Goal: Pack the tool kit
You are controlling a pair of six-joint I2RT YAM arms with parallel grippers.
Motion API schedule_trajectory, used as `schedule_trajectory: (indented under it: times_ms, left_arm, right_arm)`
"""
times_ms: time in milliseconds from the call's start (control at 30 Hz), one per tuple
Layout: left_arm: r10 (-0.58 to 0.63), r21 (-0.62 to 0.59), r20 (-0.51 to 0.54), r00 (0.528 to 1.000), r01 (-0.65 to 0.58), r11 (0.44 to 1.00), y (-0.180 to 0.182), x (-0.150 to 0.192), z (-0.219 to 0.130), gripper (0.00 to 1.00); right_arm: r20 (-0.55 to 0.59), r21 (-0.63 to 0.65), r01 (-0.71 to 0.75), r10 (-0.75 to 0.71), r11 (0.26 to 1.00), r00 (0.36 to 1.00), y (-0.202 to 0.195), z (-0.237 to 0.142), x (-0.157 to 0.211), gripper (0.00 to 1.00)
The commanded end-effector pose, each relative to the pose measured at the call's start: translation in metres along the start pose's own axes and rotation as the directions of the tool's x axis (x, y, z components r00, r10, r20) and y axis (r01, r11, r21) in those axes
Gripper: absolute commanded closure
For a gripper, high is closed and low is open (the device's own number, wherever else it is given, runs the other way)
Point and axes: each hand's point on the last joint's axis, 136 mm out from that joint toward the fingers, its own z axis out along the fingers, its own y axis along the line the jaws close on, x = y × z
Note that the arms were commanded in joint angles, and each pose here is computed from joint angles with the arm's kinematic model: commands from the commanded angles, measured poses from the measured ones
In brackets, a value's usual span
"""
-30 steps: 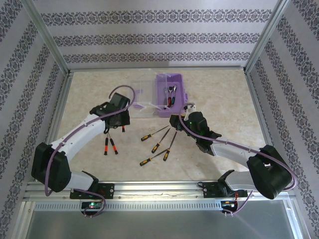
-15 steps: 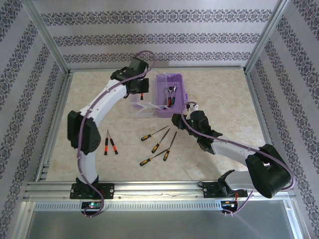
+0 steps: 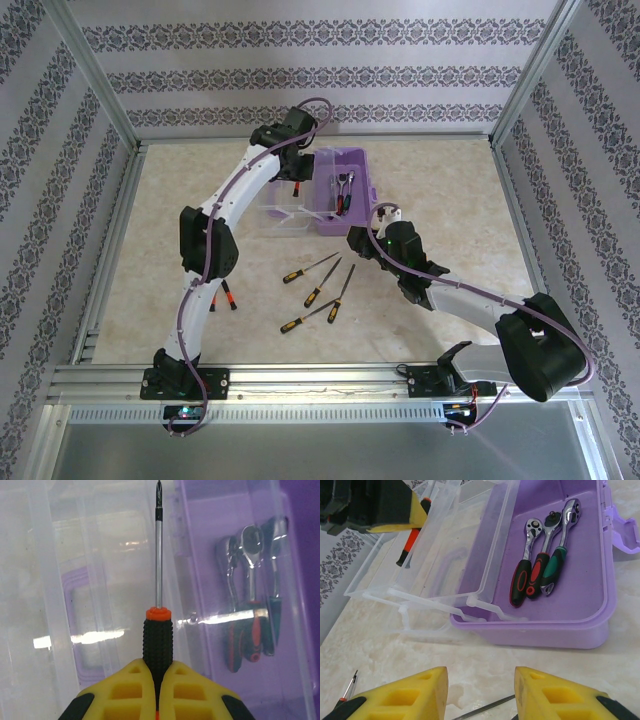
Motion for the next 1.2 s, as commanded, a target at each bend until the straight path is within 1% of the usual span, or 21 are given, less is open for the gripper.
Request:
schedule_trajectory:
  times_ms: [0, 167, 267, 367, 500, 567, 733, 867, 933, 1000, 1067, 1133, 1167]
  left_arm:
    - [0.013, -0.033, -0.041, 0.999, -0.014, 0.999, 0.006, 0.009, -0.001, 0.95]
    - [0.002, -0.019, -0.052, 0.999, -0.003, 1.0, 0.004, 0.012, 0.0, 0.91]
    - [-0.006, -0.014, -0.055, 0.998, 0.005, 1.0, 0.003, 0.013, -0.001, 0.84]
    - [-0.012, -0.007, -0.055, 0.998, 0.011, 1.0, 0.003, 0.013, -0.002, 0.82]
    - [-0.035, 0.034, -0.063, 0.997, 0.037, 0.999, -0.004, 0.013, -0.007, 0.7]
    - [-0.046, 0.085, -0.06, 0.997, 0.051, 0.995, -0.012, 0.011, -0.014, 0.66]
    - [-0.053, 0.11, 0.003, 0.999, 0.053, 0.993, -0.014, -0.005, -0.042, 0.63]
    - [-0.057, 0.111, 0.07, 0.996, 0.049, 0.993, -0.009, -0.017, -0.078, 0.62]
    - [-0.052, 0.102, 0.098, 0.994, 0.042, 0.994, -0.004, -0.017, -0.097, 0.61]
    - [-0.053, 0.089, 0.133, 0.99, 0.041, 0.995, 0.004, -0.013, -0.117, 0.57]
    - [-0.053, 0.063, 0.192, 0.98, 0.041, 0.997, 0.017, -0.003, -0.135, 0.54]
    - [-0.064, 0.016, 0.237, 0.97, 0.062, 0.998, 0.038, 0.014, -0.146, 0.5]
    - [-0.08, -0.01, 0.239, 0.968, 0.085, 0.996, 0.051, 0.027, -0.148, 0.48]
  right_arm:
    - [-0.001, -0.015, -0.023, 0.023, 1.0, 1.0, 0.0, 0.0, 0.0, 0.6]
    - [0.005, -0.007, -0.027, 0.027, 1.0, 1.0, -0.002, -0.001, -0.001, 0.6]
    - [0.017, -0.004, -0.023, 0.023, 1.0, 1.0, -0.002, -0.003, -0.003, 0.6]
    - [0.024, 0.002, -0.019, 0.019, 1.0, 1.0, -0.003, -0.004, -0.004, 0.6]
    - [0.024, -0.004, -0.021, 0.021, 1.0, 0.999, -0.001, -0.005, -0.005, 0.6]
    - [0.024, -0.005, -0.023, 0.023, 1.0, 0.999, -0.001, -0.005, -0.005, 0.6]
    - [0.023, -0.006, -0.023, 0.023, 1.0, 0.999, -0.001, -0.005, -0.004, 0.6]
    - [0.022, -0.009, -0.023, 0.023, 1.0, 0.999, 0.0, -0.005, -0.005, 0.6]
    - [0.018, -0.013, -0.026, 0.026, 1.0, 0.999, 0.0, -0.005, -0.004, 0.6]
    - [0.017, -0.023, -0.029, 0.03, 0.999, 0.999, 0.003, -0.005, -0.004, 0.6]
    - [0.014, -0.03, -0.028, 0.028, 0.999, 1.0, 0.005, -0.005, -0.003, 0.6]
    - [0.014, -0.031, -0.019, 0.019, 0.999, 1.0, 0.007, -0.005, -0.002, 0.6]
    - [0.014, -0.035, -0.01, 0.01, 0.999, 1.0, 0.009, -0.005, -0.002, 0.6]
